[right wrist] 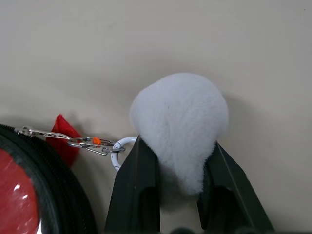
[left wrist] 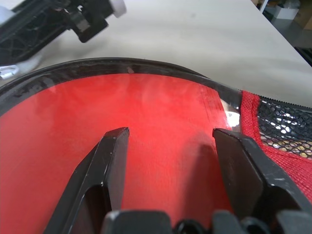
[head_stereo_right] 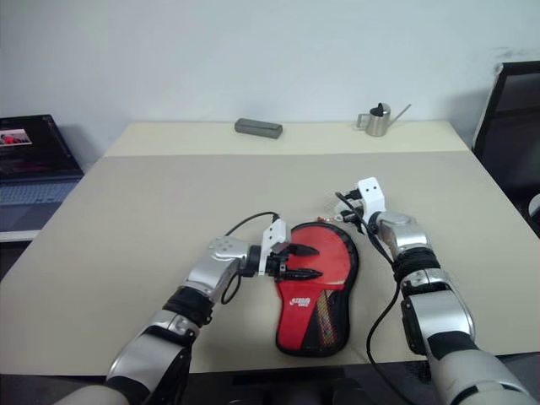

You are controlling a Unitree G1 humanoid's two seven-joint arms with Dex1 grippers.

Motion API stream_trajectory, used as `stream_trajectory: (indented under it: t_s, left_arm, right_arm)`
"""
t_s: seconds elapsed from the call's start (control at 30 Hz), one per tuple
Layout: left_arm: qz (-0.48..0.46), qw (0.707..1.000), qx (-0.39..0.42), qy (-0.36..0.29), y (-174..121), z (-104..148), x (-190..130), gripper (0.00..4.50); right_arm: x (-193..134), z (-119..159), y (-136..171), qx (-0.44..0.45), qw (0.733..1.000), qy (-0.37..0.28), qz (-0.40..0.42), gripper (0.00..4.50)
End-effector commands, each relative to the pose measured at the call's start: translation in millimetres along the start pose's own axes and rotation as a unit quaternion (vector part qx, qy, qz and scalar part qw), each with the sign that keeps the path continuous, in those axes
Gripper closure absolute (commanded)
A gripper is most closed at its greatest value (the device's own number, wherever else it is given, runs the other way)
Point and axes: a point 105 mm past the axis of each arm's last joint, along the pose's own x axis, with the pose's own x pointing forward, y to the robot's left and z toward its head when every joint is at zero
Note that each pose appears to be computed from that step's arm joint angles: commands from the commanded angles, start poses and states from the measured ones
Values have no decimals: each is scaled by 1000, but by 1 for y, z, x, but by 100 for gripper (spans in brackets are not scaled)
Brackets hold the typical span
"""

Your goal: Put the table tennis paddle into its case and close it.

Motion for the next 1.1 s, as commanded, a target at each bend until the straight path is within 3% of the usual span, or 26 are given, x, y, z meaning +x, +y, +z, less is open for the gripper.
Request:
stream_trajectory:
  t_s: [0.03,0.33,0.63,0.83,1.1]
  left_arm:
    - [-6,997,-56,54,-12,-43,-6,151]
    - [-18,997,-4,79,-15,-48,5,151]
    - [-41,995,-11,95,-26,-64,11,151]
    - [-65,992,-24,106,-33,-71,12,151]
    - [-111,983,-41,137,-38,-71,8,151]
  right_arm:
    - [-6,4,-3,5,1000,-14,-9,396]
    - [-19,-3,-1,2,1000,-14,-20,396]
    - [-39,-13,-7,-17,999,0,-39,397]
    - [-85,-37,-32,-26,997,43,-65,397]
    - [-133,-55,-24,-21,995,90,-36,397]
